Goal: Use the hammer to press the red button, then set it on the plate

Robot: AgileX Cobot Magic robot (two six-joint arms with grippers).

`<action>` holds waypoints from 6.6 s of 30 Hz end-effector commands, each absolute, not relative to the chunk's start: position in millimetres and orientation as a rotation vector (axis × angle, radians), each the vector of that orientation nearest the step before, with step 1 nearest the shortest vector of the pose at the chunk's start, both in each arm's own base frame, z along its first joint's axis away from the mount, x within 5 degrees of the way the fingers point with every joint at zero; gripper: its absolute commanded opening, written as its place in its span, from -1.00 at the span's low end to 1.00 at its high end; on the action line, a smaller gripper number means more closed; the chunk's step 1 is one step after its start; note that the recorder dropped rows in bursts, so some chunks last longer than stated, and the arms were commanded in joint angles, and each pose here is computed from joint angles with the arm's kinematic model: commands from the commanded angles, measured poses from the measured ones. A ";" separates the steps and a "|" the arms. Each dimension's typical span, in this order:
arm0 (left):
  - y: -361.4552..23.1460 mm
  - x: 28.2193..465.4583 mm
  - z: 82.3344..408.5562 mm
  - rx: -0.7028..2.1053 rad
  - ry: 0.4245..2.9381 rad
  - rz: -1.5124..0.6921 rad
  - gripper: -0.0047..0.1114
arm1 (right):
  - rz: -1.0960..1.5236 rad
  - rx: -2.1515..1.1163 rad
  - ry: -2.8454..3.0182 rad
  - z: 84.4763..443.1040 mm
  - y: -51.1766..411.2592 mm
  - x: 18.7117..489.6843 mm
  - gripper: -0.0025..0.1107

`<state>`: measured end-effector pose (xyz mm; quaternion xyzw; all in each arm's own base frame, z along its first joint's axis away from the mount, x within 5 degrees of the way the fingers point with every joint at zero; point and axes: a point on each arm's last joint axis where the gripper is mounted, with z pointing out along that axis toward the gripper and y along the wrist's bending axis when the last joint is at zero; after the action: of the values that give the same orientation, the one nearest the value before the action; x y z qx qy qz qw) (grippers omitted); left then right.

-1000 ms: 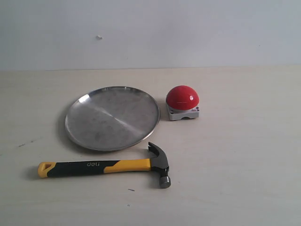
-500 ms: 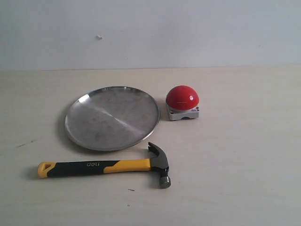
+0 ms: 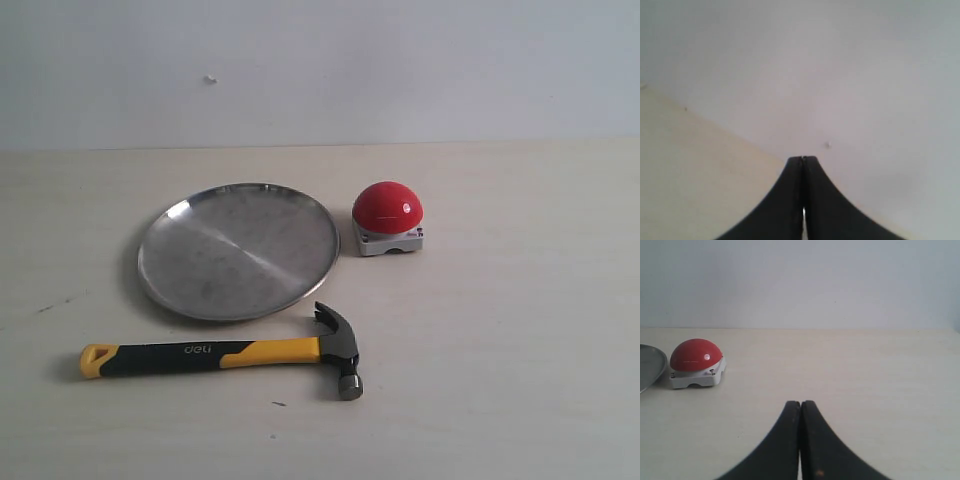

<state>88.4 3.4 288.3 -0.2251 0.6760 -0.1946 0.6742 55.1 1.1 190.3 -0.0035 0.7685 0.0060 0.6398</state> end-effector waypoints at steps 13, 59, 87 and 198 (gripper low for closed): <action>-41.9 224.1 272.8 0.177 2.472 -0.578 -0.92 | 0.009 -0.001 1.747 189.3 0.7 55.0 -0.96; -257.8 260.8 193.0 1.835 2.280 -0.039 -0.82 | 0.009 -0.001 1.747 189.3 0.7 55.0 -0.96; -302.3 288.9 140.8 2.192 2.213 -0.212 -0.26 | 0.009 -0.001 1.747 189.3 0.7 55.0 -0.96; -254.1 220.3 357.0 1.600 1.729 -0.482 -0.92 | 0.009 -0.001 1.747 189.3 0.7 55.0 -0.96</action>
<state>234.2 -264.7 335.9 0.6306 0.6897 -0.1729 0.3111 55.1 1.1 190.3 -0.0035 0.7685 0.0060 0.6398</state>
